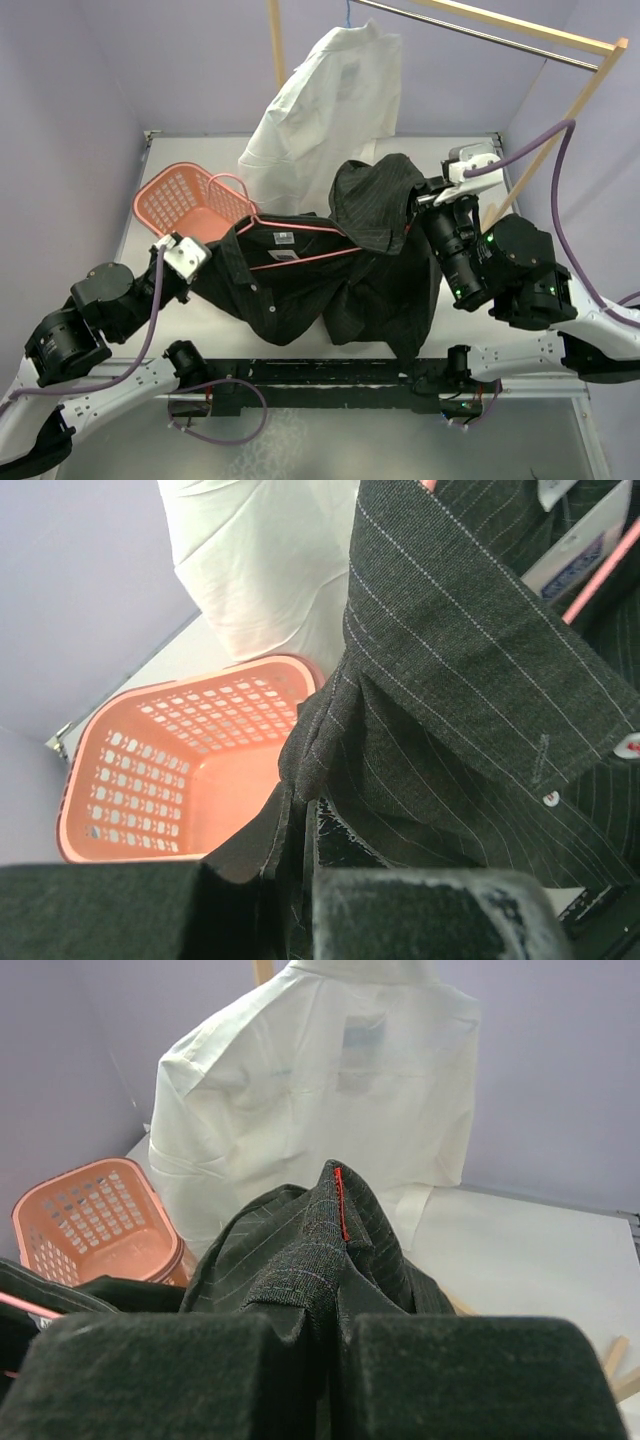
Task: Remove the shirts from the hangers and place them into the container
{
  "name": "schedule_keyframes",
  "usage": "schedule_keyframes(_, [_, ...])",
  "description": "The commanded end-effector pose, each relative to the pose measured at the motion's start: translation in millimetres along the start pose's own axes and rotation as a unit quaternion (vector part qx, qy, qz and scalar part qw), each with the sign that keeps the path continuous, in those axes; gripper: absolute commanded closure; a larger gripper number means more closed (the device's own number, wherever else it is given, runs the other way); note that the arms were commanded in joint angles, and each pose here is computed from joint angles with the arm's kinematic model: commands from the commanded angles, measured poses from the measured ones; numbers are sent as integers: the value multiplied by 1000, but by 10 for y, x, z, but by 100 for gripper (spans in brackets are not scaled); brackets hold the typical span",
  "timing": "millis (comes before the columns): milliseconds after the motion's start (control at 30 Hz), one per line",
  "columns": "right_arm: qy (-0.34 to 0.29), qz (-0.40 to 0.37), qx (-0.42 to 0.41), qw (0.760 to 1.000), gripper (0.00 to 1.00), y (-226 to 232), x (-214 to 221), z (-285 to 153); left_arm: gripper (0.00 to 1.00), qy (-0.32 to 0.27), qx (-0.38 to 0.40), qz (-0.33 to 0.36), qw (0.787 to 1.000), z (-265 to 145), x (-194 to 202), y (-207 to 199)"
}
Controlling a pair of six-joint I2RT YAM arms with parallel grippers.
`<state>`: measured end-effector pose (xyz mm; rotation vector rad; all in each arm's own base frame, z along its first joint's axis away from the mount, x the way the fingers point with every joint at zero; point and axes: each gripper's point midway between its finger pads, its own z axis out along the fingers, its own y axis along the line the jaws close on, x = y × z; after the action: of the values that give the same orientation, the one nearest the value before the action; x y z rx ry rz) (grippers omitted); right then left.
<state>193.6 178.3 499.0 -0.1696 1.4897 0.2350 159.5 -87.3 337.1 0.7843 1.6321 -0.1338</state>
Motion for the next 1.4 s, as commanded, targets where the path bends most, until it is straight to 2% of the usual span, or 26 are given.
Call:
schedule_keyframes(0, [-5,-2,15,1000,100,-52,-169,15,100,-59,36,-5,998,-75,-261,-81])
schedule_keyframes(200, [-10,-9,57,998,100,-218,-121,24,100,-152,116,0,982,-388,-525,-289])
schedule_keyframes(300, [-8,-6,63,998,100,-301,-39,-9,100,-180,140,-3,974,-540,-606,-340])
schedule_keyframes(567, [39,-10,46,998,100,-364,377,-120,100,-201,136,-15,970,-641,-671,-302])
schedule_keyframes(767, [74,17,37,996,100,-516,698,-274,100,-196,141,-13,970,-632,-659,-320])
schedule_keyframes(800, [78,23,28,996,97,-526,733,-302,100,-193,142,-13,971,-622,-654,-325])
schedule_keyframes(833, [86,33,7,996,85,-484,779,-333,100,-191,141,-13,971,-614,-649,-322])
schedule_keyframes(867, [93,39,-19,995,67,-430,816,-367,100,-187,140,-13,972,-597,-642,-324])
schedule_keyframes(933, [107,54,-76,990,43,-273,884,-438,100,-184,139,-13,973,-576,-644,-322])
schedule_keyframes(1000, [121,78,-121,982,35,-123,935,-509,100,-180,139,-13,974,-551,-645,-327])
schedule_keyframes(1067, [146,86,-169,971,32,52,1042,-608,100,-178,141,-12,974,-526,-652,-338])
schedule_keyframes(1200, [181,86,-245,949,34,394,1192,-738,100,-171,148,-9,974,-495,-664,-360])
schedule_keyframes(1367, [183,49,-189,963,37,334,1250,-573,100,-172,155,-6,973,-516,-667,-379])
